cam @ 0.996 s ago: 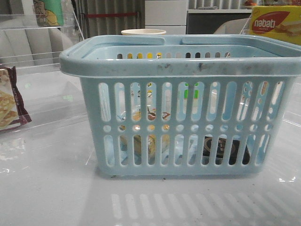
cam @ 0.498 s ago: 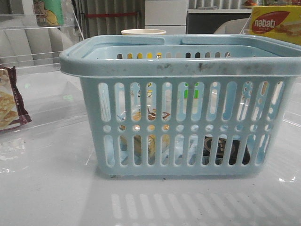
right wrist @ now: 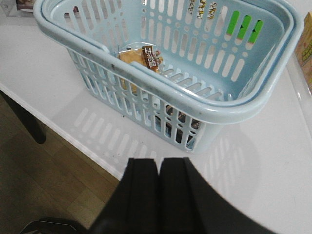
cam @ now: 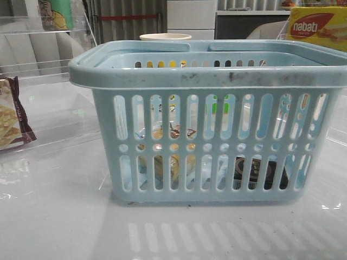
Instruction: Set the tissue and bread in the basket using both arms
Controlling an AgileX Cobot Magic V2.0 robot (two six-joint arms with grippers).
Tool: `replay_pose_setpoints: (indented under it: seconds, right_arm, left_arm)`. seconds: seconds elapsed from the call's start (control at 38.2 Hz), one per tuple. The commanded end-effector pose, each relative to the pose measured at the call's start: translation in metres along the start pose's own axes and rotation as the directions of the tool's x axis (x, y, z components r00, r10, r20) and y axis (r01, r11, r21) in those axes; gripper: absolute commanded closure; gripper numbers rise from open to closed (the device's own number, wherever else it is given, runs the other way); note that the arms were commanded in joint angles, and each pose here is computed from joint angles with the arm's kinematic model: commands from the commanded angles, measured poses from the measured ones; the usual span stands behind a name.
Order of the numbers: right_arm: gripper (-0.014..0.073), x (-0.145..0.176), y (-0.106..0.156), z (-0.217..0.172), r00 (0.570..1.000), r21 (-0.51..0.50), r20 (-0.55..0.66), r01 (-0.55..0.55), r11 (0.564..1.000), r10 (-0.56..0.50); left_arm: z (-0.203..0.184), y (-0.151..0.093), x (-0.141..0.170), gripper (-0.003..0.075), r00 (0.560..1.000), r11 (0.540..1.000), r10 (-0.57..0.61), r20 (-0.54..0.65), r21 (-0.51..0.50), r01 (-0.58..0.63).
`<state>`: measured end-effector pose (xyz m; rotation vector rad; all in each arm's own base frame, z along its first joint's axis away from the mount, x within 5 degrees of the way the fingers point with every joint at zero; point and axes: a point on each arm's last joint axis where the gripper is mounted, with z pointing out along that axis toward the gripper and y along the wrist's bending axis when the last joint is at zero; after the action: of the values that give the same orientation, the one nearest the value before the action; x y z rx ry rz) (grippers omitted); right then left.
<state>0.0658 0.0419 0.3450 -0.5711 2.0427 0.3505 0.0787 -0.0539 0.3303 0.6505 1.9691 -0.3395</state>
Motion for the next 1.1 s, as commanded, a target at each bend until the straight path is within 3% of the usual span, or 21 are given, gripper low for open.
replay_pose_setpoints:
  seconds: [0.0,0.18,0.42,0.52,0.66,0.81,1.07]
  right_arm:
    - [0.0539,-0.013,-0.001,-0.004,0.996,0.011,0.088,0.008,1.0,-0.009]
    - [0.0539,-0.013,-0.001,-0.004,0.996,0.011,0.09,0.008,1.0,-0.009]
    - [0.0539,-0.013,-0.001,-0.004,0.996,0.011,0.089,0.008,1.0,-0.009]
    - [0.0539,-0.013,-0.001,-0.004,0.996,0.011,0.089,0.008,1.0,-0.009]
    - [0.0539,-0.013,-0.001,-0.004,0.996,0.011,0.089,0.008,1.0,-0.009]
    - [0.0539,-0.013,-0.001,-0.004,0.996,0.011,0.088,0.008,1.0,-0.009]
    - [0.0539,-0.013,-0.001,-0.004,0.996,0.011,0.088,0.008,1.0,-0.009]
  left_arm:
    - [-0.015,0.005,-0.01,0.0625,0.987,0.999,-0.003,0.161,-0.049,0.011]
    - [-0.022,0.015,0.027,0.0625,0.953,0.971,-0.033,0.301,-0.216,0.101]
    - [-0.007,0.023,0.091,0.0625,0.876,0.869,-0.026,0.481,-0.422,0.257]
    - [0.002,0.025,0.112,0.0625,0.845,0.827,-0.02,0.534,-0.466,0.314]
    - [0.009,0.025,0.127,0.0625,0.82,0.819,0.023,0.572,-0.482,0.313]
    - [0.011,0.025,0.129,0.0625,0.847,0.82,0.038,0.531,-0.501,0.277]
    - [0.009,0.025,0.126,0.0625,0.837,0.819,0.093,0.539,-0.52,0.244]
